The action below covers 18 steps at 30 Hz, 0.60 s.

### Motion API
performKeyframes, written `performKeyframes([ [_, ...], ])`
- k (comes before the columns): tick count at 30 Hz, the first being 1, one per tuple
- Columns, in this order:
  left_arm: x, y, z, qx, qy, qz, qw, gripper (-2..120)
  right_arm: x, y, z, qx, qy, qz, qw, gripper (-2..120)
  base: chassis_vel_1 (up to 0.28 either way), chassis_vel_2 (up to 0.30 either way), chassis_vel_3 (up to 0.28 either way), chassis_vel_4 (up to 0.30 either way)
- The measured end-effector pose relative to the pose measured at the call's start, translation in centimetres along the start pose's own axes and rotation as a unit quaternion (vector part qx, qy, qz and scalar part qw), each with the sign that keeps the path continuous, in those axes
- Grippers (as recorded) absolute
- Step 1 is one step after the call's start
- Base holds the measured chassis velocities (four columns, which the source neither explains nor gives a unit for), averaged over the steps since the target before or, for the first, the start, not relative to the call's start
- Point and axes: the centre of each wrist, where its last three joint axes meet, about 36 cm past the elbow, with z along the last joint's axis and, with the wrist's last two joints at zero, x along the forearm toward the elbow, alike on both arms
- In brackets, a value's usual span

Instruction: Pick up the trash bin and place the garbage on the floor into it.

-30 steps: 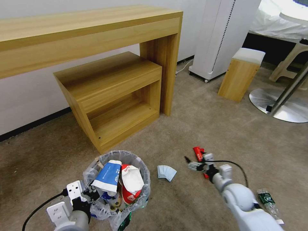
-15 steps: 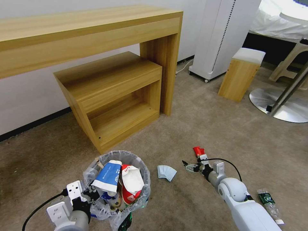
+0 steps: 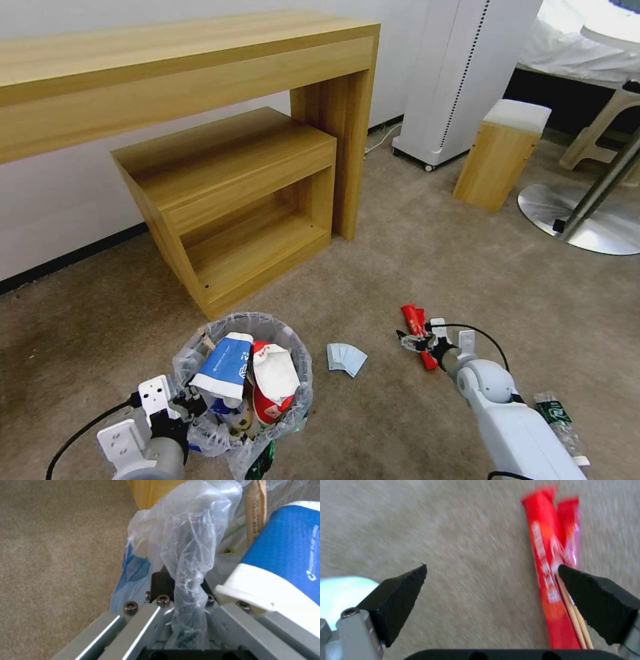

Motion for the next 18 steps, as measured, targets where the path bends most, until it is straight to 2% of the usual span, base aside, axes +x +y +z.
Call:
performKeyframes([
  [1, 0.0, 0.0, 0.0, 0.0, 0.0, 0.0, 1.0, 0, 0.0, 0.0, 0.0, 0.0, 0.0, 0.0, 1.0, 100, 0.0, 0.0, 0.0, 0.0],
  [3, 0.0, 0.0, 0.0, 0.0, 0.0, 0.0, 1.0, 0, -0.7, -0.1, -0.1, -0.007, 0.037, 0.038, 0.999, 100, 0.0, 0.0, 0.0, 0.0],
  [7, 0.0, 0.0, 0.0, 0.0, 0.0, 0.0, 1.0, 0, -0.9, -0.6, -0.6, -0.009, 0.059, 0.068, 0.996, 100, 0.0, 0.0, 0.0, 0.0],
  [9, 0.0, 0.0, 0.0, 0.0, 0.0, 0.0, 1.0, 0, -0.9, -0.7, -0.7, -0.008, 0.061, 0.071, 0.996, 100, 0.0, 0.0, 0.0, 0.0],
  [11, 0.0, 0.0, 0.0, 0.0, 0.0, 0.0, 1.0, 0, -0.9, -2.4, -1.2, 0.001, 0.066, 0.091, 0.994, 100, 0.0, 0.0, 0.0, 0.0],
  [15, 0.0, 0.0, 0.0, 0.0, 0.0, 0.0, 1.0, 0, -1.6, -3.6, -0.6, 0.008, 0.059, 0.092, 0.994, 100, 0.0, 0.0, 0.0, 0.0],
  [18, 0.0, 0.0, 0.0, 0.0, 0.0, 0.0, 1.0, 0, -2.2, -3.8, -0.2, 0.006, 0.054, 0.088, 0.995, 100, 0.0, 0.0, 0.0, 0.0],
])
